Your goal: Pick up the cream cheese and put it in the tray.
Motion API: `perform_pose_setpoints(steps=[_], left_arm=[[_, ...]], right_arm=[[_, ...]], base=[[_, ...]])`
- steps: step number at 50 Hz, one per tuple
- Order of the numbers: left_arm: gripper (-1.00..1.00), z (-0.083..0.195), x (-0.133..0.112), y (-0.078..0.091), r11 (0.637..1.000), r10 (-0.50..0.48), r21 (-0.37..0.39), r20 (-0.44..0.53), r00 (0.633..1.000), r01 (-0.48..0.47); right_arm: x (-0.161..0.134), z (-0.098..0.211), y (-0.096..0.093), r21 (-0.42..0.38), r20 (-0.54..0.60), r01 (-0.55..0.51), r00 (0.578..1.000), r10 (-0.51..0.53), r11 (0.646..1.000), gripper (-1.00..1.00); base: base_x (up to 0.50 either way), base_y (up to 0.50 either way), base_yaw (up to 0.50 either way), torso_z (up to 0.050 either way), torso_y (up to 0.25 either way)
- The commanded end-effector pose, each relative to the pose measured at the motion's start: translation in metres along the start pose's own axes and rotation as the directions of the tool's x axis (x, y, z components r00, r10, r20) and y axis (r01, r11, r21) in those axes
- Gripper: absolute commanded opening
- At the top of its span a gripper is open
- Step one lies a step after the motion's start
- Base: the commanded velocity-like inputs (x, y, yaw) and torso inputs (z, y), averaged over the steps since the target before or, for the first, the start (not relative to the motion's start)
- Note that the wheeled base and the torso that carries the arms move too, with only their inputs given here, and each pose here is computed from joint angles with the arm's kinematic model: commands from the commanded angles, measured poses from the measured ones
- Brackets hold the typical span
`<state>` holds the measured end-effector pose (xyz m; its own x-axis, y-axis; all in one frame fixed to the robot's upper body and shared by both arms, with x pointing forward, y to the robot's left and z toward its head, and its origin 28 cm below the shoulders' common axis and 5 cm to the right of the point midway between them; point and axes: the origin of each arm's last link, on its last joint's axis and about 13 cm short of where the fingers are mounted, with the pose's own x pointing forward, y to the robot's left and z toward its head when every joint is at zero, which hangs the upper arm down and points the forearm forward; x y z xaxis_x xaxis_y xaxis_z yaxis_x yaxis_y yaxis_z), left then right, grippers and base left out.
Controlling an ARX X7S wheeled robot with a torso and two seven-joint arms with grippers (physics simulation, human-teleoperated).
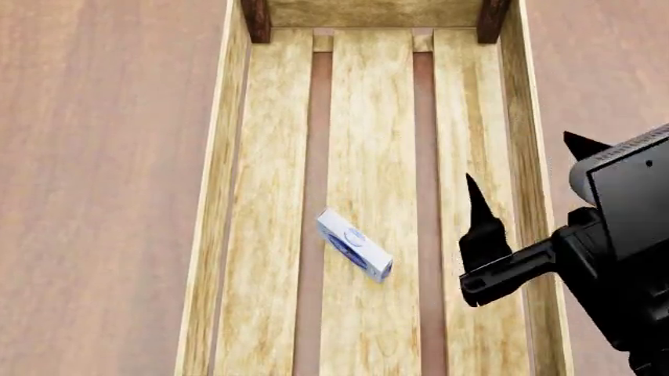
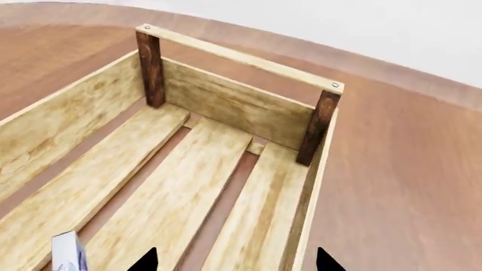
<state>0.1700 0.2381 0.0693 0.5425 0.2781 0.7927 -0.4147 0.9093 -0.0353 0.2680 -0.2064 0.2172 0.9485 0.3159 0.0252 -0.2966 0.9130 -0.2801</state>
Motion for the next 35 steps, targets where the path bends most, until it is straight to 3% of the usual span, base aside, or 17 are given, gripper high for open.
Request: perform_pose_setpoints(steps=[1, 8, 17, 21, 30, 35], left_arm=[[1.0, 0.01, 0.036, 0.005, 1.0, -0.011, 0.018, 0.025, 1.0, 0.011], [1.0, 0.017, 0.068, 0.005, 1.0, -0.014, 0.026, 0.04, 0.999, 0.013], [1.0, 0.033, 0.112, 0.008, 1.0, -0.014, 0.011, 0.054, 0.998, 0.014], [1.0, 0.042, 0.121, 0.009, 0.999, -0.035, 0.014, 0.075, 0.997, 0.034], [1.0, 0.076, 0.139, 0.005, 0.999, -0.037, 0.026, 0.175, 0.984, 0.033], [1.0, 0.089, 0.134, 0.007, 0.999, -0.047, 0.036, 0.214, 0.976, 0.04]], right_arm=[[-0.03, -0.021, 0.001, 0.076, 0.156, 0.248, 0.954, -0.257, 0.966, 1.0], [-0.042, -0.03, 0.001, 0.16, 0.209, 0.279, 0.928, -0.309, 0.947, 1.0], [-0.046, -0.025, 0.005, 0.195, 0.263, 0.304, 0.9, -0.348, 0.933, 1.0], [-0.053, -0.017, 0.01, 0.238, 0.318, 0.312, 0.87, -0.377, 0.92, 1.0], [-0.069, -0.001, 0.025, 0.235, 0.421, 0.295, 0.828, -0.371, 0.926, 1.0], [-0.077, 0.005, 0.031, 0.212, 0.453, 0.291, 0.816, -0.358, 0.933, 1.0]], base=[[0.0, 0.0, 0.0, 0.0, 0.0], [0.0, 0.0, 0.0, 0.0, 0.0], [0.0, 0.0, 0.0, 0.0, 0.0], [0.0, 0.0, 0.0, 0.0, 0.0], [0.0, 0.0, 0.0, 0.0, 0.0], [0.0, 0.0, 0.0, 0.0, 0.0]])
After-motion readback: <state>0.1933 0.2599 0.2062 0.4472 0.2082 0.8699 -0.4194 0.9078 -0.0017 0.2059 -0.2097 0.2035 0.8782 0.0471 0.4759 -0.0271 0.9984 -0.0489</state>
